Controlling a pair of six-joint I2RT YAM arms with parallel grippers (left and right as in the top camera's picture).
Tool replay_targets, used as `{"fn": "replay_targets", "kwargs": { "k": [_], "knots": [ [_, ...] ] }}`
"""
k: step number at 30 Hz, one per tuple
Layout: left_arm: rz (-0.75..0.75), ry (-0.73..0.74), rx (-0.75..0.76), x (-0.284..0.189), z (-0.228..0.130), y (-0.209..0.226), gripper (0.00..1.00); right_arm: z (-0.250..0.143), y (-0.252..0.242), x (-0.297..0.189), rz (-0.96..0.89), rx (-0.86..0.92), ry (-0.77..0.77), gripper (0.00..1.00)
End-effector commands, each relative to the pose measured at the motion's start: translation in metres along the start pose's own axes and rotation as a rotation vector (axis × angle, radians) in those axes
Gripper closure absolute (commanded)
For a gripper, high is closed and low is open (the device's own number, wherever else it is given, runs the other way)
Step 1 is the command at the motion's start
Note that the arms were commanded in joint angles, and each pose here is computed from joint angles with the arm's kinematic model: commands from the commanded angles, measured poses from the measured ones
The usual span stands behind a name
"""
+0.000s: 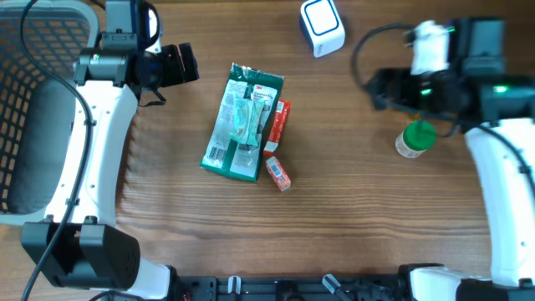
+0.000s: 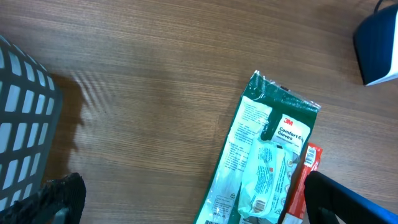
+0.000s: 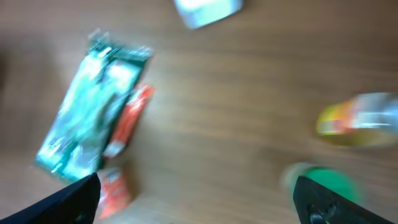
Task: Scan the item barcode
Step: 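Carry the Vim bottle rightward and stand it beside the jar, then move the right gripper left over the small Kleenex tissue pack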
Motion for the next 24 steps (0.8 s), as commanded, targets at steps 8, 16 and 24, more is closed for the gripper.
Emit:
{"fn": "replay_targets", "kwargs": {
  "k": [8,16,24],
  "knots": [
    [-0.004,0.005,0.007,0.002,0.000,0.001,0.00,-0.052,0.121,0.093,0.233,0.174,0.119,0.00],
    [-0.005,0.005,0.008,0.002,0.000,0.000,0.00,-0.073,0.129,0.122,0.244,0.274,0.139,0.05],
    [-0.004,0.005,0.008,0.002,0.000,0.000,0.00,-0.076,0.129,0.123,0.243,0.274,0.150,0.09]
  ]
}}
Point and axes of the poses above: each gripper's point midway between its finger pads, its own x axis out along the fingers, its own y axis along the line the jaws close on, z = x × y, the point moved 1 cm from there along -x, back along the fingers, and after that the axes turned 12 degrees about -x, right-handed, at the moved point
